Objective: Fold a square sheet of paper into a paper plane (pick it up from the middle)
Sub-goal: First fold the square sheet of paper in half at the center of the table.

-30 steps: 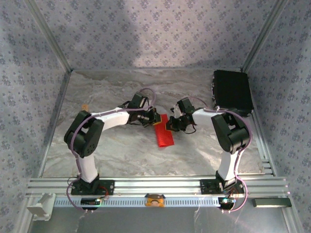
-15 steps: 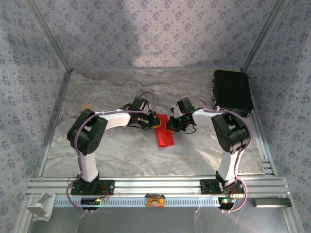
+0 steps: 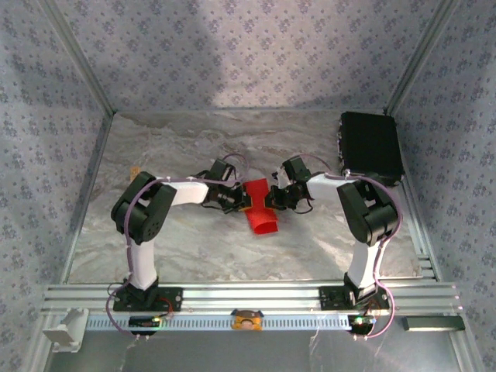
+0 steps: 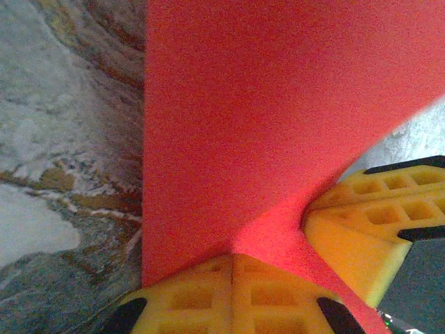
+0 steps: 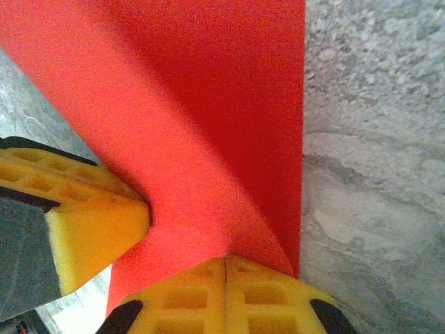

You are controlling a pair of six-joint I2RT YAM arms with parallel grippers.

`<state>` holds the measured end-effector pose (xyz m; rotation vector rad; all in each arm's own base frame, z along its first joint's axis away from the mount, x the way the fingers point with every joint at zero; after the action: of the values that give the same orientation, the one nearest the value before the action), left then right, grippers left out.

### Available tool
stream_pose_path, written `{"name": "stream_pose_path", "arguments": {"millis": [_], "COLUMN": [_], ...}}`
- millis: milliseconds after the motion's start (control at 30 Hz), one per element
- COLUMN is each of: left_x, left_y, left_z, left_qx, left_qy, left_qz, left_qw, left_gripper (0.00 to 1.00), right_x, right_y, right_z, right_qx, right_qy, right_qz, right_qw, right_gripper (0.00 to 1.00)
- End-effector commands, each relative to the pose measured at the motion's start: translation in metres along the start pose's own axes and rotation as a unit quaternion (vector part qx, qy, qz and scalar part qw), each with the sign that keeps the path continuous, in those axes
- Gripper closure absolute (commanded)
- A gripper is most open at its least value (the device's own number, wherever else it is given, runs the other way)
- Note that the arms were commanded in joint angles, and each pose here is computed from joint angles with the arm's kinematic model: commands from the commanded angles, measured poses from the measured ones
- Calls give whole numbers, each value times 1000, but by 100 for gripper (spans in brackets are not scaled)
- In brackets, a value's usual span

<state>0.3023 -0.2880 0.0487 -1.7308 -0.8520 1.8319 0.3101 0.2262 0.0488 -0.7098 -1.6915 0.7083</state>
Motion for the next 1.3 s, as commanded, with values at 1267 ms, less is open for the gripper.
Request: {"name": "stream_pose_path", "arguments": {"millis": [1267], "left_x": [-11], "left_y": [-9], "left_z": [-47], "left_qx": [-5], "left_qy": [0], "left_qz": [19], "left_qw": [1000], "left_gripper": [99], "right_x": [-37], "right_y": [6], "right_z": [32], "right_qx": [46], "right_qy": [49], "right_qz": [80], "right_qw": [994], "right_gripper": [100]}}
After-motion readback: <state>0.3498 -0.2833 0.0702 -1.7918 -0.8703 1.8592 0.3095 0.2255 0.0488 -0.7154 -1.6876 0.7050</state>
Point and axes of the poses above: each hand's point on the last joint's axis, 136 mm out from that joint toward the fingers, its own y axis out along the fingers, its own x axis along the line the jaws close on, z = x × y, the point moved 4 cm from there along -y, back along the fingers, and after that the axes turned 4 degrees about -y, right-handed, at the moved point
